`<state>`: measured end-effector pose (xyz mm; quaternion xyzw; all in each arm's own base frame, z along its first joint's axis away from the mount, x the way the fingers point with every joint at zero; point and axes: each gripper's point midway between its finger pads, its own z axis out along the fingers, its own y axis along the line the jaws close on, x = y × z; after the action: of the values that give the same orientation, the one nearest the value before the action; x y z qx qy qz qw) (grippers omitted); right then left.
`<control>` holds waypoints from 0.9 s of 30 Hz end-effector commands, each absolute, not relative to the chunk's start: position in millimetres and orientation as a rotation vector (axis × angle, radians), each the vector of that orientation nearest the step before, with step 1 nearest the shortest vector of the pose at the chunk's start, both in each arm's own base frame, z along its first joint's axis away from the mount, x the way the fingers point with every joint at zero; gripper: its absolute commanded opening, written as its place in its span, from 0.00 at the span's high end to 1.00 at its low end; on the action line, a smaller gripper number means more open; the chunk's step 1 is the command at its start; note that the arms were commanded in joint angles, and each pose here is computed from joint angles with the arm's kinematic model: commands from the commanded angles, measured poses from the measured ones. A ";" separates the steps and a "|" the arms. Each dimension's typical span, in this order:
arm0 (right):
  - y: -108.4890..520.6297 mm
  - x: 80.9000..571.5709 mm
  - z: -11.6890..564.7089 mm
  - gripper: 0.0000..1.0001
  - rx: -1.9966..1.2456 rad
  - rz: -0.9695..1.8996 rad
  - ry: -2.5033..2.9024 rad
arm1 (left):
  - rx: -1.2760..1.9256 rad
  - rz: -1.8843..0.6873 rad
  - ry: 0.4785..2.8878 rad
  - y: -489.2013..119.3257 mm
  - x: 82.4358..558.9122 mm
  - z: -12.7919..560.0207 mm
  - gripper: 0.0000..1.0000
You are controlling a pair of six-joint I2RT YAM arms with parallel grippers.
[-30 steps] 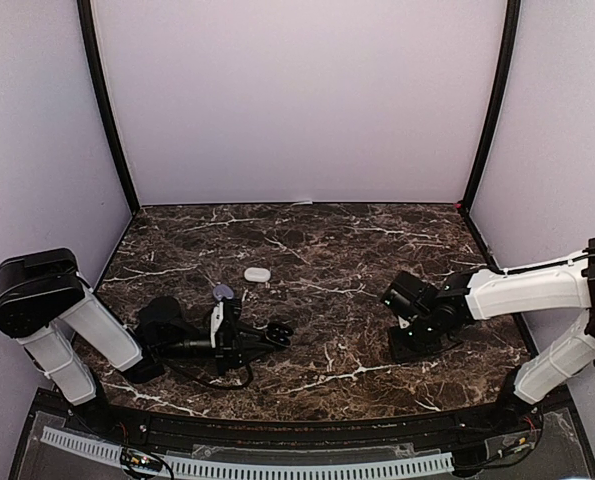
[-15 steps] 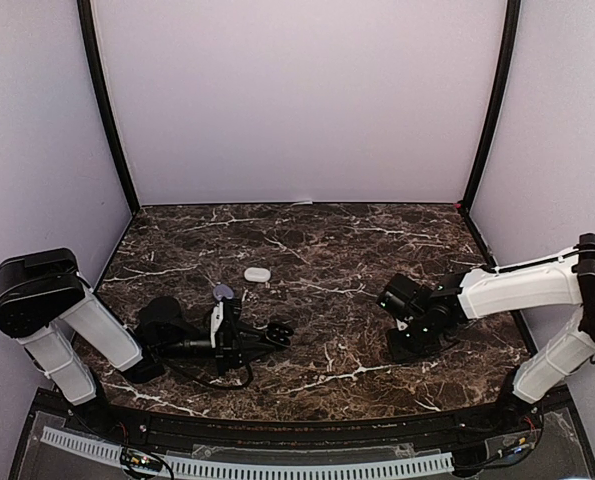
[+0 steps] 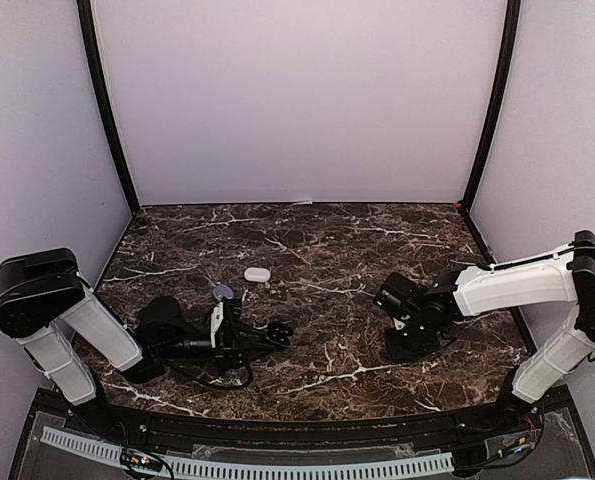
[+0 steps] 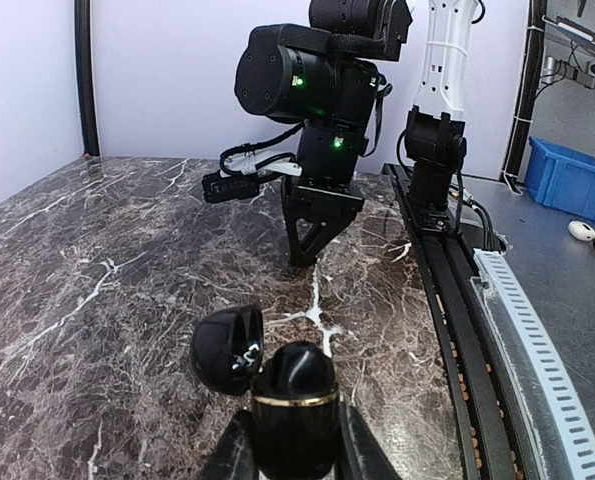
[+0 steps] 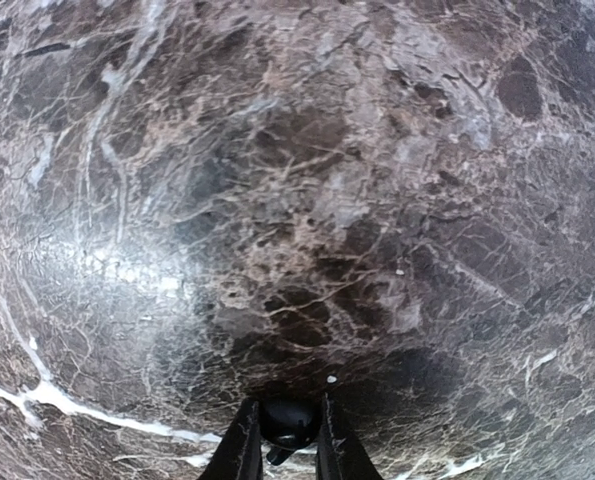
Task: Insert the wireless bluetooth earbuds into the charging case
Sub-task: Pick up the right earbud from the center of the board.
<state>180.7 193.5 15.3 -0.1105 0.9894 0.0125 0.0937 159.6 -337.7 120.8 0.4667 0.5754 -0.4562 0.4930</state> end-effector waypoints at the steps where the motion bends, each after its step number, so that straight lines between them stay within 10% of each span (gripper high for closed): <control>1: 199.4 186.8 11.2 0.86 -0.332 0.057 2.920 | 1.129 -1.105 1.338 -340.4 160.7 135.7 0.91; 27: 328.9 216.2 124.9 0.96 -0.683 0.543 2.319 | 1.002 -1.268 1.351 -340.7 163.2 148.3 0.91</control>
<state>200.8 283.2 68.1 -0.2310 0.9372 0.1337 0.2244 162.4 -339.7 121.7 0.4417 0.5863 -0.4816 0.4788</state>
